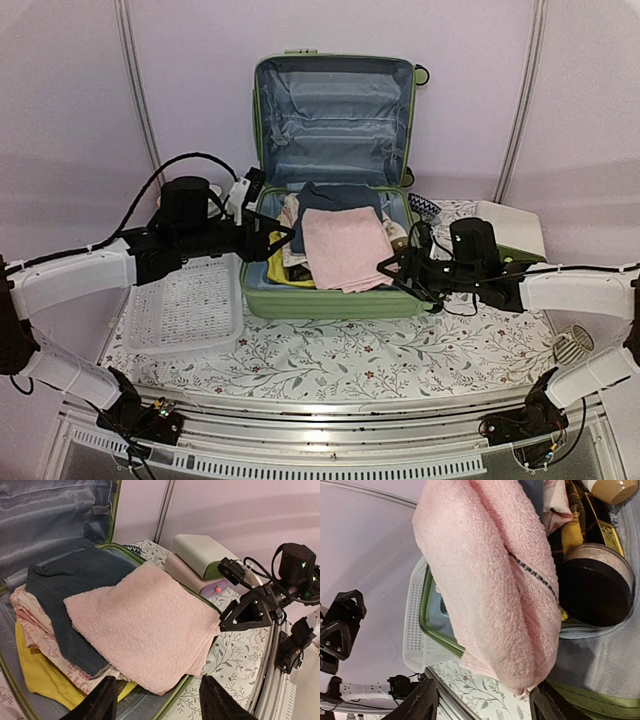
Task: Open, take out, and arrange the luggage
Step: Move the clothes to the opened luggage, then pick up the clothes from the opened luggage.
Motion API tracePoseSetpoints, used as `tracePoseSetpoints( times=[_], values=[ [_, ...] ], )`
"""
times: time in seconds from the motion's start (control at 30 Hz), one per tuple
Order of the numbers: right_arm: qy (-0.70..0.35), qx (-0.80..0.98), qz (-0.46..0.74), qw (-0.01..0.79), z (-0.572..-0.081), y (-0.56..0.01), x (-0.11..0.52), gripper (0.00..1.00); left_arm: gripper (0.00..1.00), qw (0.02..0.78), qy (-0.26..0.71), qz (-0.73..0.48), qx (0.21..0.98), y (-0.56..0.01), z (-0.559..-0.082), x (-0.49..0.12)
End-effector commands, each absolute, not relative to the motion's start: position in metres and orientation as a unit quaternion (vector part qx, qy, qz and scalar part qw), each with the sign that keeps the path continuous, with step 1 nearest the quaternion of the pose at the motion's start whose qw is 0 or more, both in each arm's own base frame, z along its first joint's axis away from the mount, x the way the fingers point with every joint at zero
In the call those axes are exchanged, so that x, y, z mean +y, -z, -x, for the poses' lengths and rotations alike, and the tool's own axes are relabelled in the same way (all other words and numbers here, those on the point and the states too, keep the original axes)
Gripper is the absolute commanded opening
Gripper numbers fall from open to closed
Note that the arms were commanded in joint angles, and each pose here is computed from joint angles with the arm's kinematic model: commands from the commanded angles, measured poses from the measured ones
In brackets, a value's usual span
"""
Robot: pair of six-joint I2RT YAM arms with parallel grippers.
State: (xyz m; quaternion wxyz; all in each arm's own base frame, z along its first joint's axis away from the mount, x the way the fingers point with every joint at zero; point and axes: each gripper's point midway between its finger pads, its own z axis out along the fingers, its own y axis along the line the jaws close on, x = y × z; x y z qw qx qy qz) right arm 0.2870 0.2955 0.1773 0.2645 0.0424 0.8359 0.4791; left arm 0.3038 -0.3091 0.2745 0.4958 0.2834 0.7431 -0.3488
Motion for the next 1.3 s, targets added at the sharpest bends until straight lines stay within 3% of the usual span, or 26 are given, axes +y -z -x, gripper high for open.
tracePoseSetpoints(
  times=[0.0,0.13,0.27,0.5,0.7,1.07,1.27],
  values=[
    [-0.408,0.861,-0.017,0.304,-0.289,-0.173,0.273,0.68,0.59,0.494,0.353,-0.296,0.737,-0.275,-0.298,-0.321],
    [-0.369,0.860,0.034,0.351,-0.302,-0.198,0.257,0.69,0.59,0.495,0.346,-0.295,0.741,-0.273,-0.297,-0.320],
    [-0.338,0.868,0.101,0.350,-0.318,-0.208,0.259,0.68,0.59,0.495,0.340,-0.292,0.745,-0.270,-0.298,-0.319],
    [-0.346,0.845,0.211,0.348,-0.343,-0.224,0.293,0.57,0.59,0.492,0.341,-0.273,0.753,-0.263,-0.303,-0.318],
    [-0.336,0.840,0.229,0.359,-0.376,-0.231,0.306,0.50,0.54,0.494,0.343,-0.264,0.754,-0.262,-0.307,-0.319],
    [-0.304,0.852,0.223,0.363,-0.405,-0.220,0.311,0.46,0.52,0.494,0.328,-0.248,0.766,-0.254,-0.312,-0.311],
    [-0.332,0.842,0.244,0.347,-0.402,-0.222,0.324,0.28,0.51,0.479,0.336,-0.238,0.775,-0.247,-0.316,-0.312]
  ],
)
